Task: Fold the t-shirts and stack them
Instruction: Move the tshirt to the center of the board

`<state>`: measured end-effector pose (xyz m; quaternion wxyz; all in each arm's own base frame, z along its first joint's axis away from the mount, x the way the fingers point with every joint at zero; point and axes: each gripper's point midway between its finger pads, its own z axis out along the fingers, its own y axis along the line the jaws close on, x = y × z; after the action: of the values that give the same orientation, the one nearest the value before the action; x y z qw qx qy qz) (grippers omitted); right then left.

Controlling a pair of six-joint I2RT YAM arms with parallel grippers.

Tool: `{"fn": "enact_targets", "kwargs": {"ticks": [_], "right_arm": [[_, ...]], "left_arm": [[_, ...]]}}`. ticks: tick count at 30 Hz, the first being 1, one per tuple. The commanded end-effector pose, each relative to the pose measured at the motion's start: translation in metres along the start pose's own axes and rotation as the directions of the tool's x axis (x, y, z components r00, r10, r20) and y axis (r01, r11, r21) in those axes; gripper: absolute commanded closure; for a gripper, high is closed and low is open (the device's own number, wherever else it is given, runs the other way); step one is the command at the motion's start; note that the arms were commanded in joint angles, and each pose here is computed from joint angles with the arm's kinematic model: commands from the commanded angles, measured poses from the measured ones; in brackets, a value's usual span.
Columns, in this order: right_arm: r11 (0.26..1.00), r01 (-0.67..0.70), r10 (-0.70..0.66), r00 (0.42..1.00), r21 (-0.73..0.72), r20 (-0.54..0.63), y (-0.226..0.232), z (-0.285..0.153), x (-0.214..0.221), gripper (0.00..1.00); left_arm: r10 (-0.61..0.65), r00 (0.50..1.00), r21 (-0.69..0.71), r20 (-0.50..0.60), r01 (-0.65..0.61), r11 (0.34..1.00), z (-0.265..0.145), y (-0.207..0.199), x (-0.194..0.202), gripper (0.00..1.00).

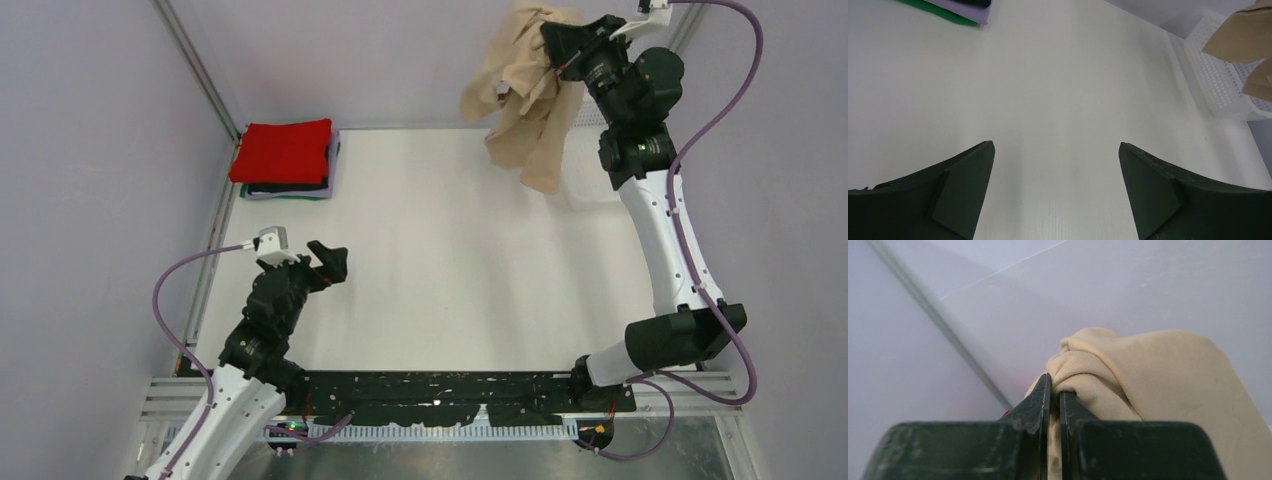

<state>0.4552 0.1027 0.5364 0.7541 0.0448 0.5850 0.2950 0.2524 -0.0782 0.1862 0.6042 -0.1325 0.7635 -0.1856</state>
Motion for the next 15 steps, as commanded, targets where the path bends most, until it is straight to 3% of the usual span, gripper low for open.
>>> {"fn": "enact_targets", "kwargs": {"ticks": [1, 8, 13, 15], "right_arm": [[0.938, -0.066, 0.036, 0.995, -0.339, -0.093, 0.093, -0.031, -0.006, 0.95], [0.781, -0.224, 0.092, 0.965, -0.583, -0.247, 0.182, -0.072, 0.022, 0.95], [0.739, -0.327, 0.158, 0.934, -0.590, -0.320, 0.204, -0.084, 0.039, 0.95], [0.762, -0.348, 0.190, 0.926, -0.547, -0.325, 0.195, -0.082, 0.050, 0.95]], "left_arm": [[-0.029, 1.000, 0.042, 0.008, 0.028, 0.999, -0.005, -0.012, -0.009, 0.00], [-0.052, 0.999, 0.031, 0.009, 0.052, 0.998, -0.010, -0.009, -0.009, 0.00], [-0.077, 0.997, -0.001, 0.010, 0.077, 0.997, -0.013, -0.003, -0.009, 0.00], [-0.089, 0.996, -0.025, 0.016, 0.090, 0.996, -0.014, 0.002, -0.008, 0.00]]}}
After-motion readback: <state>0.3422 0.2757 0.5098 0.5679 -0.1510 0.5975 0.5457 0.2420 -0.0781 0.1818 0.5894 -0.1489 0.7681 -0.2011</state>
